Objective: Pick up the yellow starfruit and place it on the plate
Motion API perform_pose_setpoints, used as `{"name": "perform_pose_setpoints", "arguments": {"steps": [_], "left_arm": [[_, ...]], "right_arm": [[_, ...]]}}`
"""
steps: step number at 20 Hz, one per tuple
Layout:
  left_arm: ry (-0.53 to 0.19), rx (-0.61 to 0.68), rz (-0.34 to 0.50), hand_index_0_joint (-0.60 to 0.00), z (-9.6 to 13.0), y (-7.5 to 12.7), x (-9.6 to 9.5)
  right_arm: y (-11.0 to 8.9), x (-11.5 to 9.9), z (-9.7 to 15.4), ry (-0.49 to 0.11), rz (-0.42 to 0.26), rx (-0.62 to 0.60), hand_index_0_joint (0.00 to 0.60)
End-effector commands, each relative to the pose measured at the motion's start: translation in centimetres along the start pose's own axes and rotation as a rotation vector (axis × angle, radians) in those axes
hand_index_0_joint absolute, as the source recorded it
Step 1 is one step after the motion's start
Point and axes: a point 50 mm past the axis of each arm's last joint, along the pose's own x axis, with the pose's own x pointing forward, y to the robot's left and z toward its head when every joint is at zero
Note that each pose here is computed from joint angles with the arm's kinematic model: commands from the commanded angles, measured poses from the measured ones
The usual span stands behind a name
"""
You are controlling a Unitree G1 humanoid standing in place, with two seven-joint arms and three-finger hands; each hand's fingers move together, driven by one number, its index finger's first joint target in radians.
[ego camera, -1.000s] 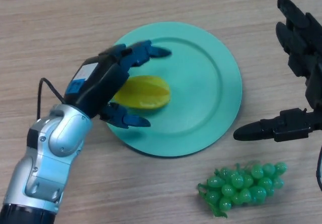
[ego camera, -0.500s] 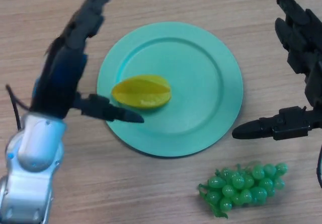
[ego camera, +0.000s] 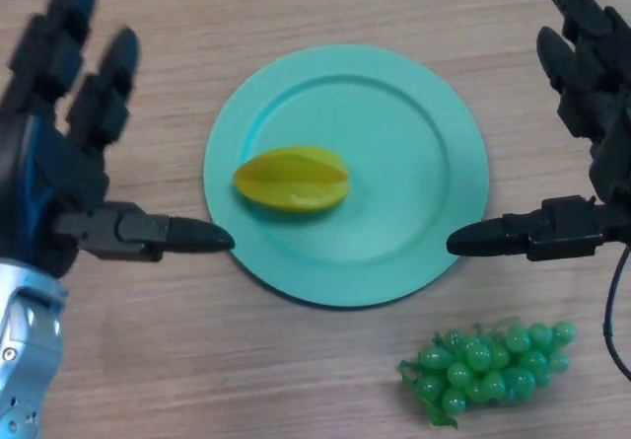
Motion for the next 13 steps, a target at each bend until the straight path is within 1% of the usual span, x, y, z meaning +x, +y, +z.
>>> {"name": "perform_pose_setpoints", "arguments": {"steps": [1, 3, 6, 10, 13], "left_arm": [[-0.182, 0.041, -0.013, 0.0, 3.3, 1.0, -0.7], [-0.168, 0.104, 0.009, 0.0, 2.7, 1.2, -0.8], [-0.144, 0.173, 0.031, 0.0, 2.4, 1.5, -0.8], [-0.153, 0.19, 0.059, 0.0, 2.9, 1.9, -0.6], [-0.15, 0.232, 0.061, 0.0, 3.1, 1.6, -0.5]], "right_arm": [[-0.2, 0.0, 3.3, -0.242, -0.017, 0.04, 0.0], [-0.1, 0.2, 3.5, -0.253, -0.014, 0.082, 0.0], [-0.2, 0.1, 3.8, -0.282, -0.026, 0.102, 0.0], [-0.6, 0.1, 4.2, -0.313, -0.045, 0.101, 0.0], [-1.1, -0.2, 3.9, -0.297, -0.042, 0.074, 0.0]]}}
